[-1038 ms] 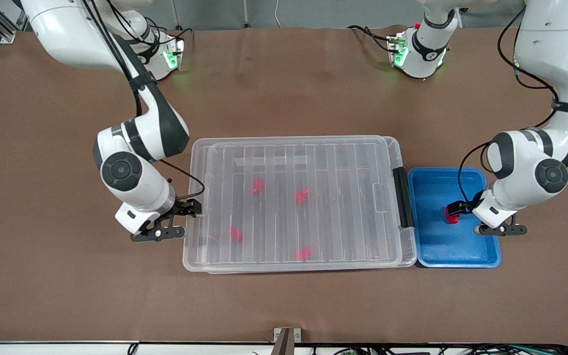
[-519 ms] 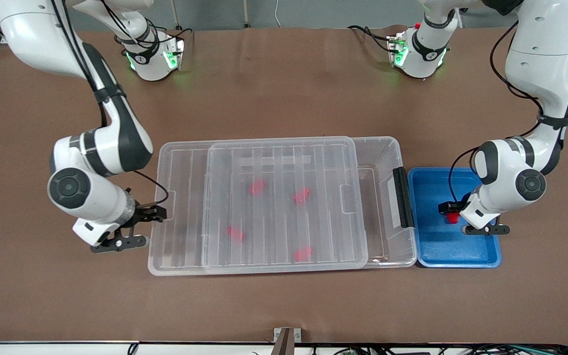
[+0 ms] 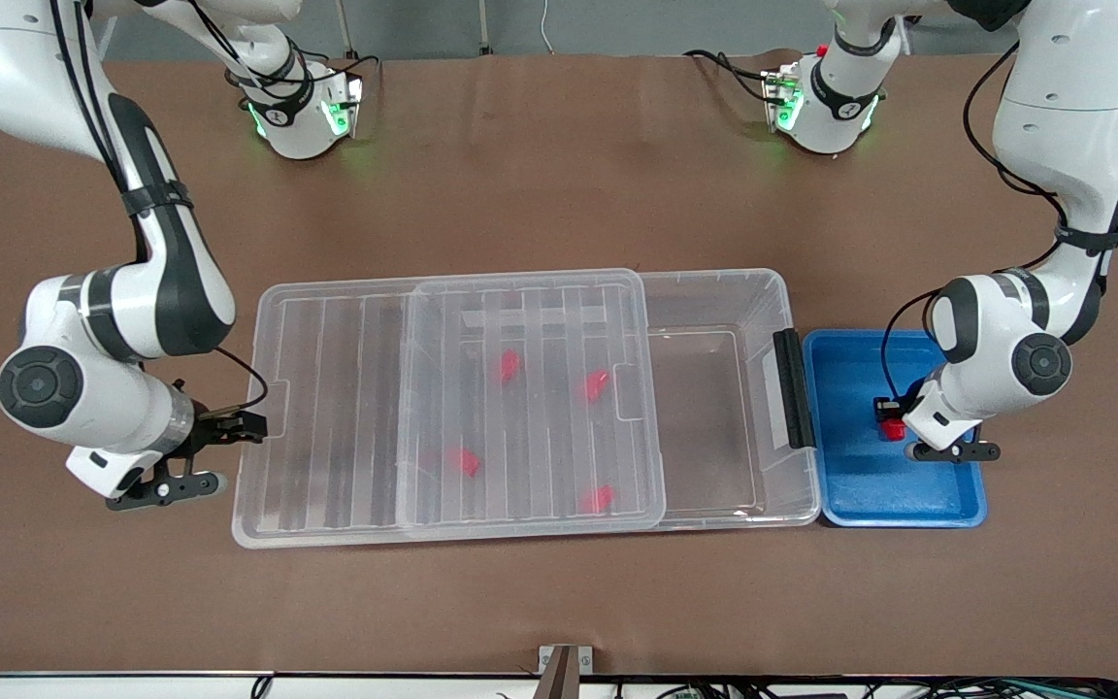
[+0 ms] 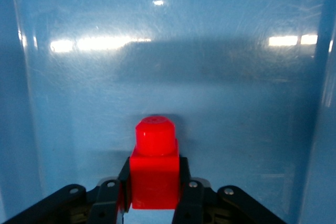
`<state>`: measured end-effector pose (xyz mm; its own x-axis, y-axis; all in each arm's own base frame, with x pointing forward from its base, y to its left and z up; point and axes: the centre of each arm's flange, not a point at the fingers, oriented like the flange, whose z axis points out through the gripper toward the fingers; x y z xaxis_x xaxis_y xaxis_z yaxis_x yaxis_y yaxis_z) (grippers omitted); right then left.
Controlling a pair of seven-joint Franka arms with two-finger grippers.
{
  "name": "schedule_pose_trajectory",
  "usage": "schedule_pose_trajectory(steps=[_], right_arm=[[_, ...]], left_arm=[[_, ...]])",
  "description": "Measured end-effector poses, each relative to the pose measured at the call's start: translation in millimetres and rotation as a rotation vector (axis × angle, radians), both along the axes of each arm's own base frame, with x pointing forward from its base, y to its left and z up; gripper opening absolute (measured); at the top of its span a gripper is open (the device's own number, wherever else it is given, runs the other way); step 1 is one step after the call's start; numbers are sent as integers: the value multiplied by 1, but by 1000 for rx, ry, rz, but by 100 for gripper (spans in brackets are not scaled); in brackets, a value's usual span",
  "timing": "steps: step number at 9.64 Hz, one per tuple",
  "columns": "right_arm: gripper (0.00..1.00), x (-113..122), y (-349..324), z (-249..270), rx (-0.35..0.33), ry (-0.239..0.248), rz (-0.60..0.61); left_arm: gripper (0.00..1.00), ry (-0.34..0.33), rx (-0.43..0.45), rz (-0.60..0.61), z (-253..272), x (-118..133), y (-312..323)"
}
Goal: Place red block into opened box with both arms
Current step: 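Slide the lid open with the right gripper while the left gripper grasps the block, then carry the red block with the left gripper over the opened box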
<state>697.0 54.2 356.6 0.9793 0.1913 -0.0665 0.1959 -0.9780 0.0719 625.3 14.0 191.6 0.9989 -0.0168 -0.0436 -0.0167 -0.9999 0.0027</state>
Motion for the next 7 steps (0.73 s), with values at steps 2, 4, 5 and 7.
schedule_pose_trajectory(steps=[2,4,5,7], right_arm=[[100,1,-7,2,-4,-4,1],[100,3,-4,29,-4,-45,-36],[100,0,-5,60,-10,-76,-106],[100,-29,-21,151,-1,-103,-216]], left_arm=[[35,-55,0,15,60,12,10],[35,-111,-6,14,156,9,8],[35,-129,-20,13,187,4,-17],[35,-153,-68,51,211,-4,-103]])
